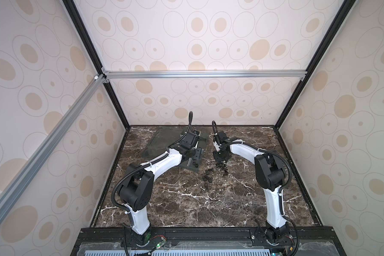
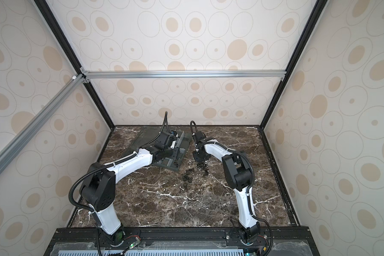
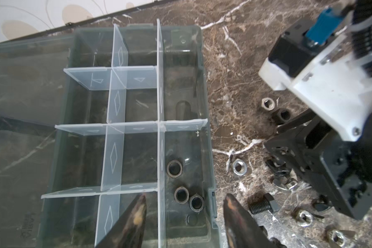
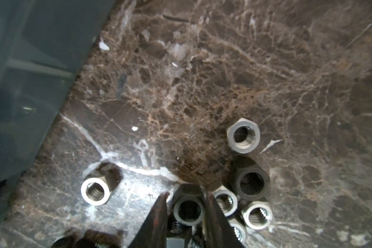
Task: Sort the screws and nuts into containers
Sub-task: Place the nut into the container, then pick up the nut from the center of the table.
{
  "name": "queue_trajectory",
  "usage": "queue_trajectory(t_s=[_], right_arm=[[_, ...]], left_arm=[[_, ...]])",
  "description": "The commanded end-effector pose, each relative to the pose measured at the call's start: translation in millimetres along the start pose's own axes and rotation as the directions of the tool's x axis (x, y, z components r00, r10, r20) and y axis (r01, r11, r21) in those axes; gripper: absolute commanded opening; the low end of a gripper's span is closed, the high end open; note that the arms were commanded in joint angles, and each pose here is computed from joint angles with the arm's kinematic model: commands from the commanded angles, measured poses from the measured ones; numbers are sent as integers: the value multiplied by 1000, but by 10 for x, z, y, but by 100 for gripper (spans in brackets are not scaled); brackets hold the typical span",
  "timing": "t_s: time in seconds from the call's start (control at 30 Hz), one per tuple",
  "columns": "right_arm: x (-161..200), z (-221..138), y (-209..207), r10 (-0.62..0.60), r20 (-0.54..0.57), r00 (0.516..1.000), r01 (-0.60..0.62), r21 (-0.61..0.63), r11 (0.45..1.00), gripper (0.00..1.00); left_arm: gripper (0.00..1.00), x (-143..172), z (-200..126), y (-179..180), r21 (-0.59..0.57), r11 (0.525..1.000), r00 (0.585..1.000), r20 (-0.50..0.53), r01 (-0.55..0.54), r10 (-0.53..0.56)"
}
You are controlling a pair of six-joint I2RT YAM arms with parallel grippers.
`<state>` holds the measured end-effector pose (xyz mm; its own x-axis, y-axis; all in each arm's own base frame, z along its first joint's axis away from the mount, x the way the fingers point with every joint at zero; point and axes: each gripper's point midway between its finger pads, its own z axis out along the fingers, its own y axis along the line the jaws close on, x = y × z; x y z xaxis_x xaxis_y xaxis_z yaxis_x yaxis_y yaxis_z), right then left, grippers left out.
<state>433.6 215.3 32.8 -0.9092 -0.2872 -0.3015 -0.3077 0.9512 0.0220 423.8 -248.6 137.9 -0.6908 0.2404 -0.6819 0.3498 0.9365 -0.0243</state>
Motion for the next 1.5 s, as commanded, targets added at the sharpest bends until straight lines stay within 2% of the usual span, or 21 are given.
queue_trajectory(t_s=[0.0,0.13,0.23,0.33,0.4,0.53,0.9,1.07,1.23,1.47], right_arm=[[219,148,-87,16,-88,996,-12,49,999,32],[287,167,-151,30,-112,993,-22,70,997,32],[288,124,-131,27,-99,995,-23,45,999,25],[310,92,-99,16,-113,993,-13,26,1000,28],[310,107,-102,15,-101,995,-13,25,1000,23],[316,100,-69,19,-114,993,-18,14,1000,18],[-66,-444,-30,56,10,998,-56,-7,998,16],[-204,-665,133,52,59,997,-48,-72,996,15],[-237,-780,359,25,63,998,-17,-133,991,15],[-357,-903,1180,-117,135,984,151,-278,949,15]], left_arm=[[58,-40,19,-19,-1,1000,1000,13,-8,8],[58,-19,55,-28,-1,1000,1000,-1,-10,10],[58,-27,56,-18,-6,1000,1000,2,-9,9],[58,-44,70,-23,-8,1000,1000,1,-14,14],[58,-63,75,-28,-7,1000,1000,6,-12,12],[58,-89,88,-16,-16,1000,1000,10,-10,10],[58,-303,-103,63,-36,999,994,107,30,-26],[58,-337,-188,193,-24,997,986,147,77,-73],[58,-284,-258,408,-48,991,978,170,129,-119],[58,-124,-357,666,-92,980,970,181,179,-160]])
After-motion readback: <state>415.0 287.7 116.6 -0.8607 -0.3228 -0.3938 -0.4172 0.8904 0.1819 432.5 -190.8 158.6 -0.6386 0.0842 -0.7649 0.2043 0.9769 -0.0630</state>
